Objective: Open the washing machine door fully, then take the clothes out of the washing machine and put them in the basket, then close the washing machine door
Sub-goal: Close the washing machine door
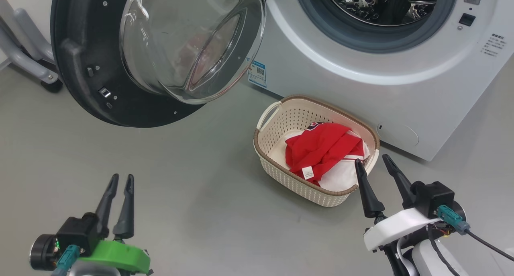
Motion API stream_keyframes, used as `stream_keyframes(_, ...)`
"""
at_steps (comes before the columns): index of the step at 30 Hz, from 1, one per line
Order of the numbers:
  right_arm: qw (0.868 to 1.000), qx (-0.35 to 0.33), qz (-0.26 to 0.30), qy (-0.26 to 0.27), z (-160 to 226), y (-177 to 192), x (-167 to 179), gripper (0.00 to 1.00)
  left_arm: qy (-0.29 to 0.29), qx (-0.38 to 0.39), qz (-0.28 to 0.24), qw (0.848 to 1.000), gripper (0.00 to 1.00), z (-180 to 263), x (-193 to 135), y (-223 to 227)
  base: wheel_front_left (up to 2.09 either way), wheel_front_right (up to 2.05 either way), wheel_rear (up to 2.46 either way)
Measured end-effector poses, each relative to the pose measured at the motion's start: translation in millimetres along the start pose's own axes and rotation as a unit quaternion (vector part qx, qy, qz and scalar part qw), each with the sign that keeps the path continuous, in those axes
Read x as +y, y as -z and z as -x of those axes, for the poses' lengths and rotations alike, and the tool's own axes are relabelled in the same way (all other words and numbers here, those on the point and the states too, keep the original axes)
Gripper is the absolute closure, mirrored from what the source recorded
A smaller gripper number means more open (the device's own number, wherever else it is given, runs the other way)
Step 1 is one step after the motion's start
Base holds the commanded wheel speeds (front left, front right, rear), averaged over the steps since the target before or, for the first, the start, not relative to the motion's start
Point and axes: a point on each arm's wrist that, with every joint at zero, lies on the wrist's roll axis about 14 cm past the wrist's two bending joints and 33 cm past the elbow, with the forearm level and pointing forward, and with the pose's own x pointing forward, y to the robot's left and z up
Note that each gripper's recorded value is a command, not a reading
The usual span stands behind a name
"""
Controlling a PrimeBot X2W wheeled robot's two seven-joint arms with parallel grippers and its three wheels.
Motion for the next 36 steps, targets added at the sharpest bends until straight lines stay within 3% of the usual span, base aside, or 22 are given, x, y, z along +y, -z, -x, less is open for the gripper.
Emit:
stream_keyframes(15,1.000,0.003,0.004,-0.008,-4.5,5.3,-7.2,0.00,0.000,0.010,-0.009,1.000,1.00,-4.4,-1.8,3.2,0.00,0.00,0.00)
stream_keyframes(19,1.000,0.017,0.005,-0.003,-6.7,14.1,-16.8,0.00,0.010,-0.009,-0.039,0.999,1.00,-17.1,2.9,-13.5,0.00,0.00,0.00)
stream_keyframes(25,0.999,0.032,0.008,-0.006,-11.9,25.5,-27.2,0.00,-0.025,-0.084,-0.123,0.988,1.00,-49.5,53.1,-82.7,0.00,0.00,0.00)
stream_keyframes(29,0.999,0.031,0.009,-0.002,-16.0,25.8,-36.7,0.00,-0.046,-0.136,-0.146,0.979,1.00,-69.4,77.6,-130.1,0.00,0.00,0.00)
stream_keyframes(36,1.000,0.021,0.007,0.012,-14.1,21.7,-49.6,0.00,-0.103,-0.140,-0.074,0.982,1.00,-100.5,123.4,-154.1,0.00,0.00,0.00)
